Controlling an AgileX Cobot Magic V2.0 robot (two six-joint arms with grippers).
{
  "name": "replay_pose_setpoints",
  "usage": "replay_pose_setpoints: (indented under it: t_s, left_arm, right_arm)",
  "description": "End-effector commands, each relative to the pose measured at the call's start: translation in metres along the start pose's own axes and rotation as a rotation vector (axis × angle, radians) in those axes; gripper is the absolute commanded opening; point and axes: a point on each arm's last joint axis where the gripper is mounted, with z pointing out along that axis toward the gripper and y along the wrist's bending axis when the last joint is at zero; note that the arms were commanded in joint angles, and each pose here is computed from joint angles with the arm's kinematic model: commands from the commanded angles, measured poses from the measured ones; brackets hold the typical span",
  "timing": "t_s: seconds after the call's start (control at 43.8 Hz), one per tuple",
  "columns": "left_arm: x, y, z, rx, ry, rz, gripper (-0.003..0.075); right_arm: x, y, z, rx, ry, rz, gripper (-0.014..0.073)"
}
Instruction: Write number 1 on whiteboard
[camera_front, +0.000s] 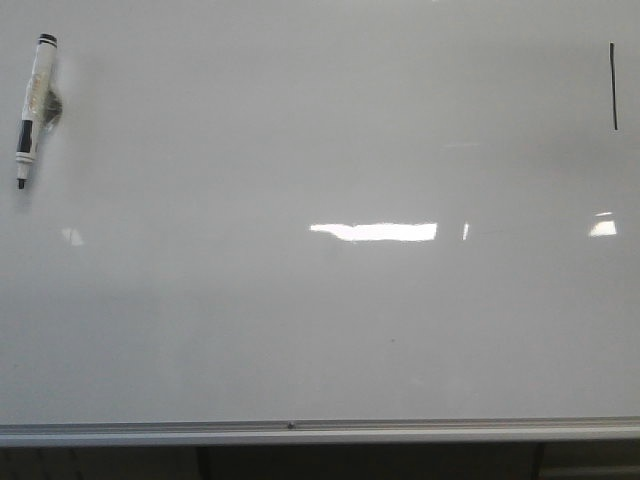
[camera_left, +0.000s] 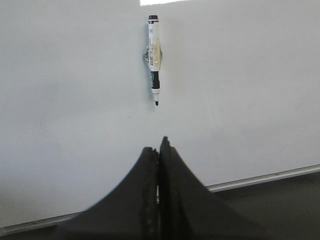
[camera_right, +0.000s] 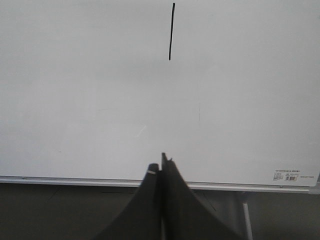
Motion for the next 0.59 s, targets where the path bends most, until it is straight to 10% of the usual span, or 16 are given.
replay_pose_setpoints:
  t_s: [0.0,0.571]
  left_arm:
    - [-0.014,-0.001,-0.006,0.02,-0.101,0.002,-0.002]
    - [0.035,0.011,-0.004,-0.15,-0.332,-0.163,-0.002]
  right_arm:
    - [-0.012,-0.001,-0.004,0.015,-0.089,-0.01,-0.0068]
    - [-0.012,-0.001,-0.004,0.015,-0.089,-0.01,-0.0068]
